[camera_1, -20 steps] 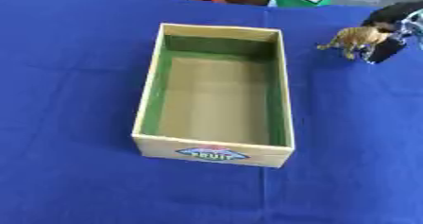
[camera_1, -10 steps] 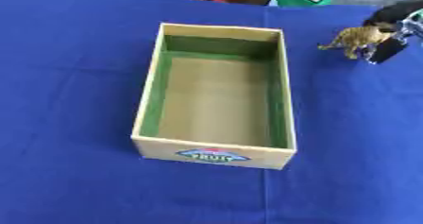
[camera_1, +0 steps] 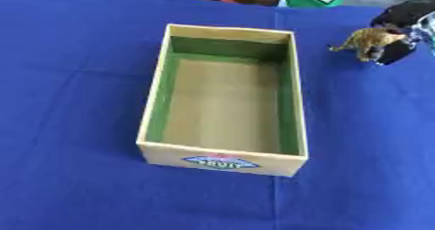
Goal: Pick up objects on the table and place them in the box.
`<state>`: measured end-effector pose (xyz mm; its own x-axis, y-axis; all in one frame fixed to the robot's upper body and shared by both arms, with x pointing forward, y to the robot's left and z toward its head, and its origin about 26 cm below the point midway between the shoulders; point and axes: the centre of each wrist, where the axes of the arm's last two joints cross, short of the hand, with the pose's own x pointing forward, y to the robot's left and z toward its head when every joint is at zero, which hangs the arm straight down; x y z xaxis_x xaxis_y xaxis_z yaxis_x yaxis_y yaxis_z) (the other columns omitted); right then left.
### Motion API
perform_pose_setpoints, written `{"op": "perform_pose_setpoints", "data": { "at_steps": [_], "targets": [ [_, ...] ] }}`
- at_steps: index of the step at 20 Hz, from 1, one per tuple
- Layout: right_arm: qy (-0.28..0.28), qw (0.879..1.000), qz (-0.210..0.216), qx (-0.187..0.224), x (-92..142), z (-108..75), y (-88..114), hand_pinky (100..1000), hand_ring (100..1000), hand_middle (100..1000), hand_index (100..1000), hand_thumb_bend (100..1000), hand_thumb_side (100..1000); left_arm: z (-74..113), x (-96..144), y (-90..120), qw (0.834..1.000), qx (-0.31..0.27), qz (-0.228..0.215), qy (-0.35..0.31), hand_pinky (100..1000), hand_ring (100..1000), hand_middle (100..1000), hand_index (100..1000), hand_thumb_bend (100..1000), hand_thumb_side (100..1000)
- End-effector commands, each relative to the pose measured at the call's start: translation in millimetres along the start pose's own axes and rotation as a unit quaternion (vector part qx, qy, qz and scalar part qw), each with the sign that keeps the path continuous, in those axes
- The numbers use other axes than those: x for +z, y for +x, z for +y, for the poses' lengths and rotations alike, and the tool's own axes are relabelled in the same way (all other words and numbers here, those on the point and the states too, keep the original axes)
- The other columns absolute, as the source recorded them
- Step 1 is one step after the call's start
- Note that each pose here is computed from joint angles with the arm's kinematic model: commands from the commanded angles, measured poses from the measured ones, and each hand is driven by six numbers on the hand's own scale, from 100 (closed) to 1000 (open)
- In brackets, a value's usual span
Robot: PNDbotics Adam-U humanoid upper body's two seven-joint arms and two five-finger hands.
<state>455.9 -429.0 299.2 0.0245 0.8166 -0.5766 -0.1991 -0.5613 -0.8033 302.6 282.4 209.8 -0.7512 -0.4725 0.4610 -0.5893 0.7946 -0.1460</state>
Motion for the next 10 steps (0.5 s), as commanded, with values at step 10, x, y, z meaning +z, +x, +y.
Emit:
{"op": "perform_pose_setpoints", "data": {
  "at_steps": [10],
  "targets": [
    [-0.093, 0.996, -0.005, -0.010, 5.3, -6.2, -12.2, 736, 694, 585, 585, 100, 566, 3.4, -7.9, 4.4, 1.000, -0.006, -0.018, -0.001, 534, 572, 581, 741, 100, 463]
  ]
}}
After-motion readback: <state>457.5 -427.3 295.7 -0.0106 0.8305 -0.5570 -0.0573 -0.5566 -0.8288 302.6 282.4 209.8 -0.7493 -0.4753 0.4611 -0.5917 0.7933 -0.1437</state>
